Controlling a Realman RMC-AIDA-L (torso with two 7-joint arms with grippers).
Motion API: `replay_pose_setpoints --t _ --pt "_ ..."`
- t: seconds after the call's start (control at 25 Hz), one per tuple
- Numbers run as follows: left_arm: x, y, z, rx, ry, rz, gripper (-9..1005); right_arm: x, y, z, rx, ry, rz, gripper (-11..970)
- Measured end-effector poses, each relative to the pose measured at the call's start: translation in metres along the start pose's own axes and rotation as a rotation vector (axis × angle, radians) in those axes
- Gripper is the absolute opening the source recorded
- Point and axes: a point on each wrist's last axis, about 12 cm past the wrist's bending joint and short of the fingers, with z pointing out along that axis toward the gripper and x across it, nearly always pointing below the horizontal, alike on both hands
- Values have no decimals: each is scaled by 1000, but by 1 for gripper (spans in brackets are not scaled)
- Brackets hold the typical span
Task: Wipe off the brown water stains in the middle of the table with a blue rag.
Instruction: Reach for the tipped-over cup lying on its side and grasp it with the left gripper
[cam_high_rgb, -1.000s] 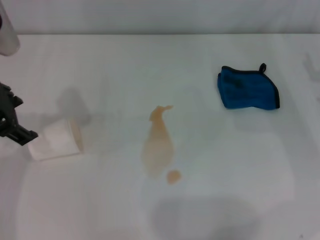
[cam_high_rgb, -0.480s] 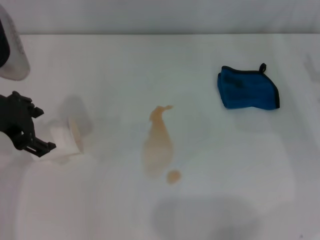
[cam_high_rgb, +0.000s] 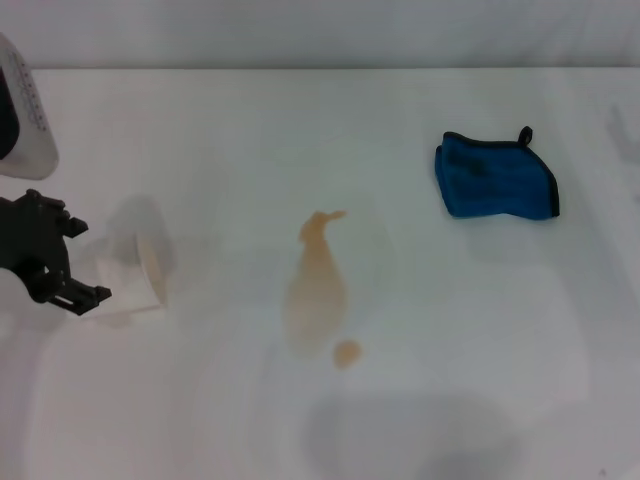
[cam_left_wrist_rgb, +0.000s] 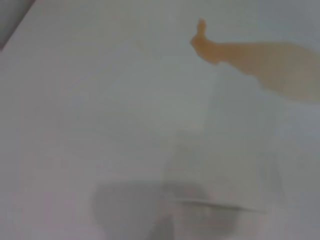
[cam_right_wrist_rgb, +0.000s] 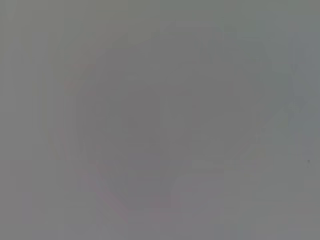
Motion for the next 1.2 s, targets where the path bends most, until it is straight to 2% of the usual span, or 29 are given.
replay_pose_setpoints --t 0.28,0.52,1.2 --pt "-7 4 12 24 -52 39 857 -2 0 2 1 -9 2 782" --pt "-7 3 20 56 -37 45 854 -2 0 2 14 -13 11 782" --pt "-3 5 22 38 -7 48 846 -2 0 2 15 -11 14 782"
